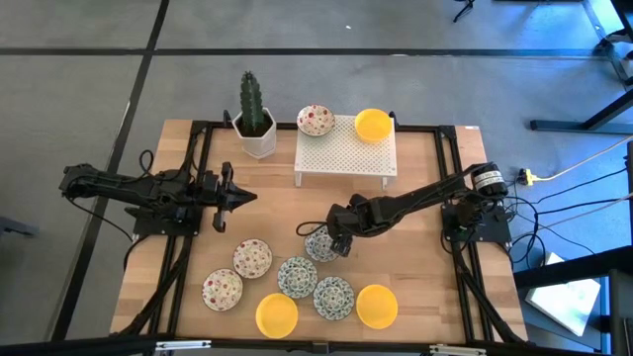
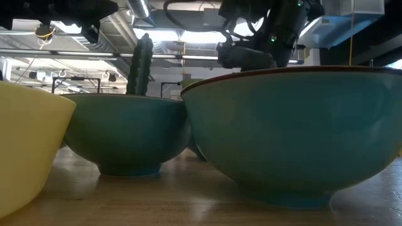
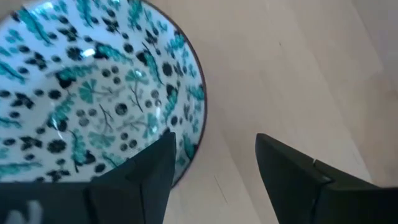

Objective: Pick & Place Mini bowls
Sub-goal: Put the top right green patterned bowl on the shelf

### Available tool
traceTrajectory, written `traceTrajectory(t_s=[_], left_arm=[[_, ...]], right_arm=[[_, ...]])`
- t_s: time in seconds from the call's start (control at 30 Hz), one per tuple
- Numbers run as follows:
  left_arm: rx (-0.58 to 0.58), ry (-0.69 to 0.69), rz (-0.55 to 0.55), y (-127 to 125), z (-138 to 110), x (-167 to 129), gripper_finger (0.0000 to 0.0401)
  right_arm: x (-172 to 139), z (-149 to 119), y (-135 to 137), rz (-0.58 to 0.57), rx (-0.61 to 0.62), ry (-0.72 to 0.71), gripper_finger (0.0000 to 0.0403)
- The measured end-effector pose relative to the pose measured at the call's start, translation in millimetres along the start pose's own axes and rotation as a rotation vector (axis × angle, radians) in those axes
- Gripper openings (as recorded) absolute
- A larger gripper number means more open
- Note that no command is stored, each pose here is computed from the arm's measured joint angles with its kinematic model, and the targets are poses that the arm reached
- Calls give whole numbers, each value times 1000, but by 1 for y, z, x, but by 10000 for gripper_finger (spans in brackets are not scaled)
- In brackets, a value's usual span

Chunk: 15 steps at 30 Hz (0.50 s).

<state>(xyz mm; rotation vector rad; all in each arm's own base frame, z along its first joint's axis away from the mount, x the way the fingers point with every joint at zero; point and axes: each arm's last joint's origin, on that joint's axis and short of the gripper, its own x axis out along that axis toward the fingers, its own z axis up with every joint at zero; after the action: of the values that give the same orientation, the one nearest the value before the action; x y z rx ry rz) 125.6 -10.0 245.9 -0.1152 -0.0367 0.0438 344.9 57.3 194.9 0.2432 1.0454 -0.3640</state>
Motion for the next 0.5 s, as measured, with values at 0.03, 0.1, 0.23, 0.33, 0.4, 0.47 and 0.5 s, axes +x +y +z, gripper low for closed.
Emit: traceTrajectory(t_s=[0.03, 0.1, 0.23, 0.33, 0.4, 0.47, 0.5], left_arm=[[0, 0, 0, 0, 0, 0, 4], [0, 0, 0, 0, 0, 0, 4], [0, 0, 3, 0, 0, 0, 4], [0, -1, 3, 0, 0, 0, 4], [0, 0, 3, 0, 0, 0, 4], [0, -1, 3, 0, 0, 0, 4], [0, -1, 3, 0, 0, 0, 4]], right_arm=[[1, 0, 0, 5, 3, -8, 221], [2, 0, 0, 9, 0, -12, 221], [2, 1, 1, 23, -16, -23, 221], [4, 3, 3, 35, -17, -43, 221], [8, 2, 5, 42, -20, -39, 221], [15, 1, 6, 48, -27, -28, 221], [18, 0, 6, 42, -29, -18, 221]])
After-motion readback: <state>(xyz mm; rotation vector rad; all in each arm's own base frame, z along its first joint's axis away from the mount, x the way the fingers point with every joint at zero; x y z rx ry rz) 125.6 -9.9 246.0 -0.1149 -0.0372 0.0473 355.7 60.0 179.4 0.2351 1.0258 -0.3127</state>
